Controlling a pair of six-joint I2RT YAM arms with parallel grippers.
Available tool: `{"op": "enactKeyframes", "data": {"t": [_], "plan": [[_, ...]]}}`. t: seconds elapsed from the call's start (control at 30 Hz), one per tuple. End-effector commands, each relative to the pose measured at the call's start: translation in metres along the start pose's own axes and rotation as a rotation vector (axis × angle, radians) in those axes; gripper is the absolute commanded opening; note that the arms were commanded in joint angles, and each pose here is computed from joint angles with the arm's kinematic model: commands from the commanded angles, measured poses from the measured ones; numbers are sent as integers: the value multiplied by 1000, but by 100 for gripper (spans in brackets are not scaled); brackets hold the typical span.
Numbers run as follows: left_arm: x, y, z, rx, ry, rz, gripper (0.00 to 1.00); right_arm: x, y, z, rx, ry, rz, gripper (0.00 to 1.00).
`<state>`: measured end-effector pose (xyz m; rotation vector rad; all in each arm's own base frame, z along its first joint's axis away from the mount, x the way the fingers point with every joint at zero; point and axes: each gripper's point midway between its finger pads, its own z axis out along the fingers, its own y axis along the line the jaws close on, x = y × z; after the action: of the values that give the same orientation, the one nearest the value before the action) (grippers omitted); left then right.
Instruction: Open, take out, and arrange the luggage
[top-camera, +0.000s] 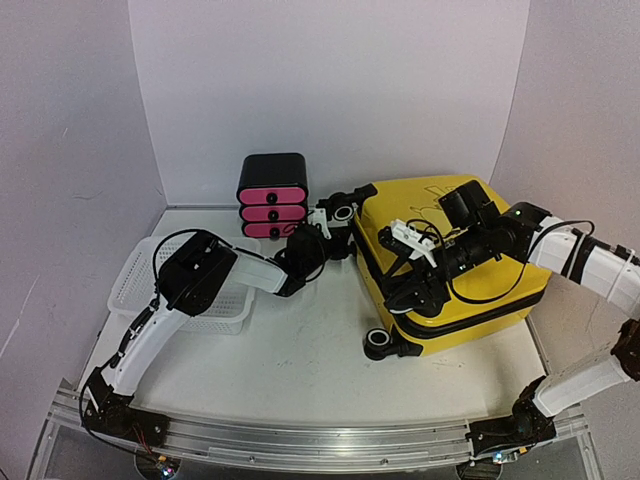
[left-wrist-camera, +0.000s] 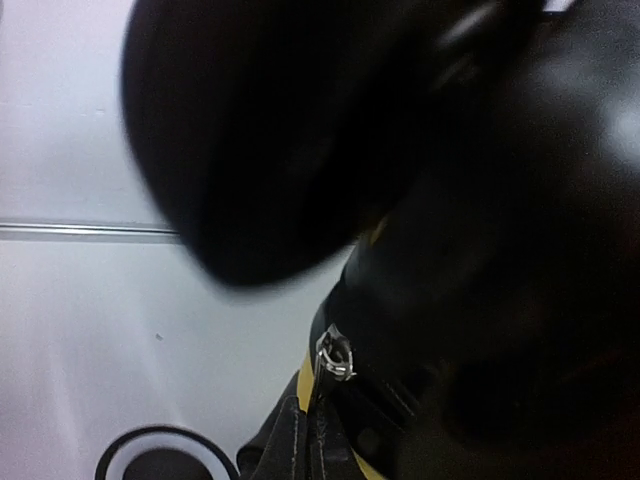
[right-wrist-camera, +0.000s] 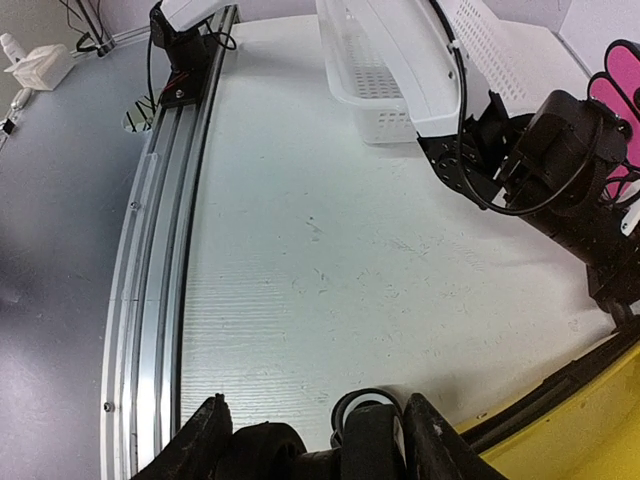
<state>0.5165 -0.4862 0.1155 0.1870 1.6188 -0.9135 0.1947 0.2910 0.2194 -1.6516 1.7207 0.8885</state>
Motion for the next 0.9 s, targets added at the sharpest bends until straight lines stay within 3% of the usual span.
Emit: {"op": "enactKeyframes", "data": {"t": [0.0,0.2,0.33,0.5,0.87], "plan": [[-91,16,16,85,-219,-32,0,-3,57,-18,-197,-25,165,0],[-86,10,23,131,-228,138,0,2,67,-21,-235,-16,166,0],[-83,22,25,89,-235,117,0,4,67,-20,-238,-8,170,0],[-85,9,18,79,-225,156,0,4,69,-23,-230,-8,174,0],[-115,18,-58,-136,-175,320,0,55,85,-28,-219,192,168,0]]}}
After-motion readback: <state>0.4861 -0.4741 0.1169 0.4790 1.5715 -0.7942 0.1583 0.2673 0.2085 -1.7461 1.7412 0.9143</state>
